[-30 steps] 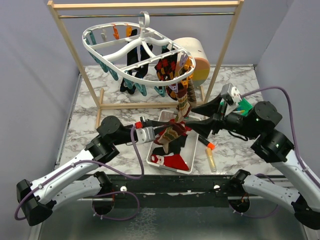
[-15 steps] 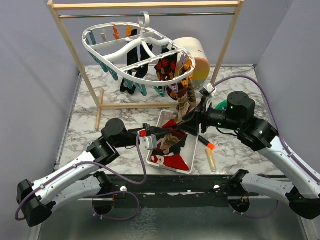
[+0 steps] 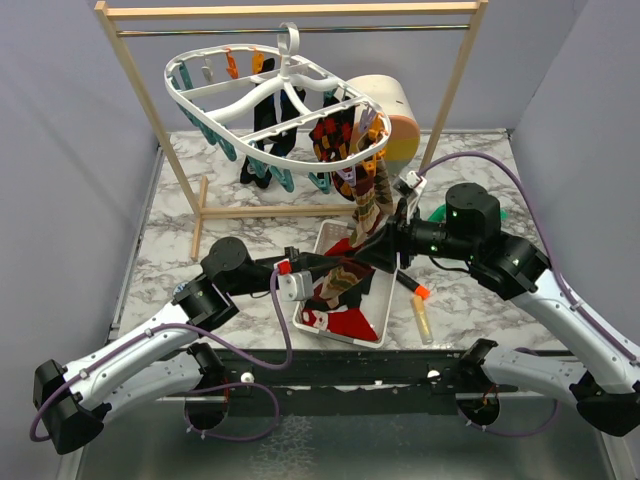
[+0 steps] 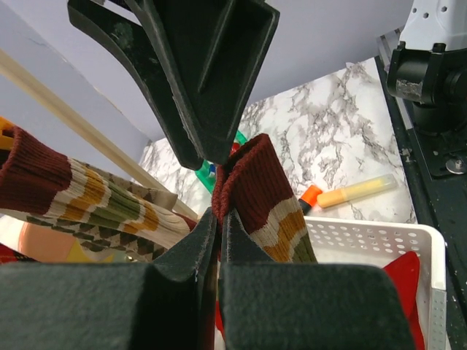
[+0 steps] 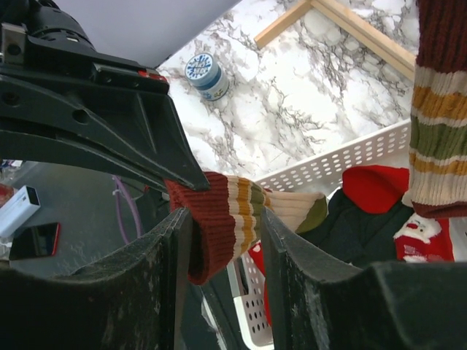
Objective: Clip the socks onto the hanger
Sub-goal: Pick up the sock from the bin.
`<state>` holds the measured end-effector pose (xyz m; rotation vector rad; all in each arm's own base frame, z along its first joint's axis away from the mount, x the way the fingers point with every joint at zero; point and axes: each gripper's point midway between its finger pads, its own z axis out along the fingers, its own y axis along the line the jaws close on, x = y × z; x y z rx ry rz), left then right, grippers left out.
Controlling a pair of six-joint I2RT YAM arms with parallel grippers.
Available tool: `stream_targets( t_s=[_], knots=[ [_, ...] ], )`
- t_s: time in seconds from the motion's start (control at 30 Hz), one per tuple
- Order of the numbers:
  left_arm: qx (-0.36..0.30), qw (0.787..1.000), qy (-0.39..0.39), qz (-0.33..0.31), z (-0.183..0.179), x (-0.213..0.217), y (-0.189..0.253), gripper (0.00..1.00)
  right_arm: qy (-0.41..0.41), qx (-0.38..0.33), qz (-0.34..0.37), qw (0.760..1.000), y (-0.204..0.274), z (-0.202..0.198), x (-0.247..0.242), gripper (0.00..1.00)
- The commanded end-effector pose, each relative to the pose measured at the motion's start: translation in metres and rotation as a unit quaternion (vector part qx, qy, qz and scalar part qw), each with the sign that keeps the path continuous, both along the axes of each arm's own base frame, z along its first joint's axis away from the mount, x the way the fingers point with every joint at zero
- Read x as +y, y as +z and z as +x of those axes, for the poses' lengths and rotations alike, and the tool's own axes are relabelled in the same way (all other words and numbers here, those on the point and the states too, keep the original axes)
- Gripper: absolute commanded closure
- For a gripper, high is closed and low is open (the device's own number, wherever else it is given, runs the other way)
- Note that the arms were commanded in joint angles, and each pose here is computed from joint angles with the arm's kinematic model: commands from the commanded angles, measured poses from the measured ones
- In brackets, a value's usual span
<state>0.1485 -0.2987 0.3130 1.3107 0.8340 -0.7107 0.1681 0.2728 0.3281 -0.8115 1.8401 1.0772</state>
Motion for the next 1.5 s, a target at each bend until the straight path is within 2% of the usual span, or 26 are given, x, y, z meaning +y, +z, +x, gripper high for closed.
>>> stream_targets(
  t_s=[0.0, 0.37, 0.5, 0.63, 0.8, 0.87, 0.93, 1.0, 1.1, 1.33, 1.47],
  knots=[
    [-0.020, 1.000, -0.008, -0.021, -0.005, 0.001, 0.015, 1.00, 0.005, 0.023, -0.019, 1.000, -0.015, -0.004, 0.000, 0.54],
    [-0.021, 0.999, 0.000, -0.025, -0.002, 0.002, 0.019, 1.00, 0.034, 0.039, -0.019, 0.998, -0.019, -0.011, 0.006, 0.58],
    [-0.020, 0.999, 0.006, -0.025, 0.001, 0.001, 0.019, 1.00, 0.051, 0.053, -0.018, 0.997, -0.022, -0.015, 0.011, 0.63],
    [-0.019, 0.999, 0.012, -0.025, 0.003, 0.001, 0.019, 1.00, 0.062, 0.064, -0.015, 0.996, -0.023, -0.018, 0.014, 0.74],
    [-0.019, 0.999, 0.019, -0.024, 0.004, 0.003, 0.018, 1.00, 0.028, 0.051, -0.009, 0.998, -0.016, -0.009, 0.009, 0.99],
    [-0.015, 0.999, 0.021, -0.024, 0.005, 0.003, 0.016, 0.99, 0.010, 0.040, 0.000, 0.999, -0.010, -0.005, 0.006, 0.99],
    [-0.010, 0.999, 0.024, -0.023, 0.005, 0.004, 0.014, 0.86, -0.005, 0.029, 0.010, 1.000, -0.003, -0.002, 0.004, 1.00],
    [-0.005, 0.999, 0.026, -0.023, 0.006, 0.004, 0.012, 0.68, -0.018, 0.019, 0.019, 0.999, 0.003, 0.000, 0.001, 0.99],
    [0.002, 0.999, 0.029, -0.023, 0.007, 0.005, 0.010, 0.51, -0.030, 0.008, 0.029, 0.999, 0.009, 0.002, -0.002, 1.00],
    [0.022, 0.998, 0.049, -0.034, 0.012, 0.007, 0.012, 0.36, -0.075, 0.002, 0.045, 0.996, 0.014, 0.011, -0.010, 1.00],
    [0.068, 0.994, 0.064, -0.057, 0.016, 0.008, 0.020, 0.33, -0.118, 0.000, 0.064, 0.991, 0.017, 0.021, -0.017, 0.99]
  ],
)
